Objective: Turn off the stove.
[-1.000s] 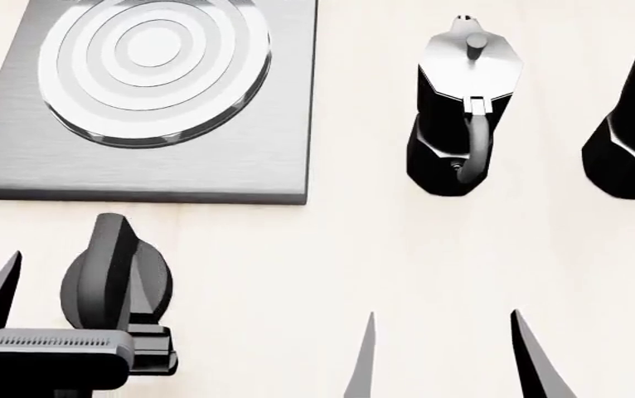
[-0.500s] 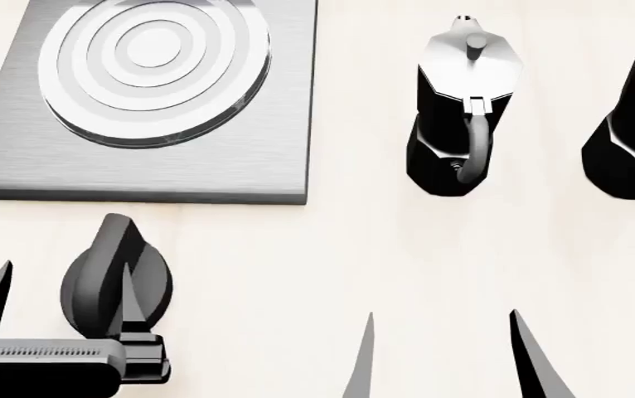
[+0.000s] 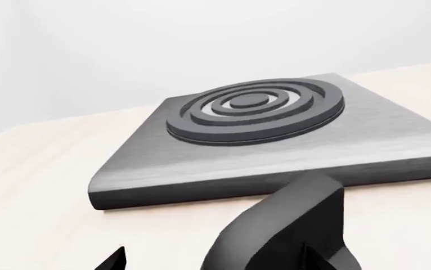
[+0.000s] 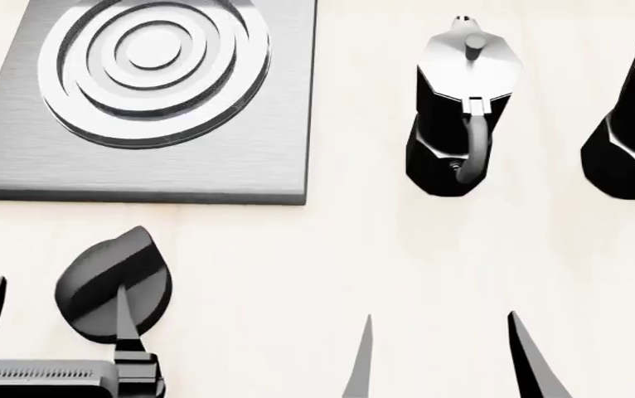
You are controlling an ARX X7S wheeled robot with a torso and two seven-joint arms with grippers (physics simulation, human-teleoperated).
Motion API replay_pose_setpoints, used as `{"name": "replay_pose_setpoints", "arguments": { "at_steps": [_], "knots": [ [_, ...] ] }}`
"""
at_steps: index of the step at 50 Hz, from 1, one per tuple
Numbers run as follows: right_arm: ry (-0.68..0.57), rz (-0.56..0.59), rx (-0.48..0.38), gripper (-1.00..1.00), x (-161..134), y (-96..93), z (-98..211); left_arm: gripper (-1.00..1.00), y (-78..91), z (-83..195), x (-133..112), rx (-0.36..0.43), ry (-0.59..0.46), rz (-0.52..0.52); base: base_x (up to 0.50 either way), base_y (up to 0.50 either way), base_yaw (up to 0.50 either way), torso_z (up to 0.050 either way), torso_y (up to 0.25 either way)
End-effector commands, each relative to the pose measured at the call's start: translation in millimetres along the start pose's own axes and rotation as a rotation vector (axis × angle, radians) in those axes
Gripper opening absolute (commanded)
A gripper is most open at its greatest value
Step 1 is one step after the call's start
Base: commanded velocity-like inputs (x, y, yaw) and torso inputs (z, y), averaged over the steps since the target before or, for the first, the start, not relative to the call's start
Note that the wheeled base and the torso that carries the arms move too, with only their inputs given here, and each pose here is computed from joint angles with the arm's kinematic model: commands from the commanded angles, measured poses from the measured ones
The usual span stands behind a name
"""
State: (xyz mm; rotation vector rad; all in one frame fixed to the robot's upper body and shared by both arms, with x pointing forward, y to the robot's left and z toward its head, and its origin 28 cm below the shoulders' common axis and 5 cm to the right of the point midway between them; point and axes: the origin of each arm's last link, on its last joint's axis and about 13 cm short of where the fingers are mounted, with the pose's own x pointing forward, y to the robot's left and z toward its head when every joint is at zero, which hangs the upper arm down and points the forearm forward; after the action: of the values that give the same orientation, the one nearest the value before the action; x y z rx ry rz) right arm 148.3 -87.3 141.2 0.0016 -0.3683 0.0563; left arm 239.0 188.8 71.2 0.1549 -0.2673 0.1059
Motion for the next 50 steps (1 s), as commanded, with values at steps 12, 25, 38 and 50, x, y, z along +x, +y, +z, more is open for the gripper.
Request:
{"name": "replay_pose_setpoints", "arguments": {
  "at_steps": [12, 25, 38, 50],
  "knots": [
    [-0.002, 0.005, 0.000, 1.00, -1, 0.8, 0, 1.00, 14.3, -8, -6, 0.017, 0.053, 0.075, 0.00, 0.00, 0.00, 0.000, -0.001],
    [-0.001, 0.005, 0.000, 1.00, 0, 0.8, 0, 1.00, 16.2, -7, -12, 0.015, 0.060, 0.080, 0.00, 0.00, 0.00, 0.000, -0.001],
    [0.001, 0.007, 0.000, 1.00, 0, 1.0, -1, 1.00, 17.8, -8, -10, 0.015, 0.063, 0.089, 0.00, 0.00, 0.00, 0.000, -0.001],
    [0.002, 0.012, 0.000, 1.00, -1, 1.6, -1, 1.00, 18.6, -9, -2, 0.019, 0.061, 0.106, 0.00, 0.00, 0.00, -0.001, -0.002]
  ]
}}
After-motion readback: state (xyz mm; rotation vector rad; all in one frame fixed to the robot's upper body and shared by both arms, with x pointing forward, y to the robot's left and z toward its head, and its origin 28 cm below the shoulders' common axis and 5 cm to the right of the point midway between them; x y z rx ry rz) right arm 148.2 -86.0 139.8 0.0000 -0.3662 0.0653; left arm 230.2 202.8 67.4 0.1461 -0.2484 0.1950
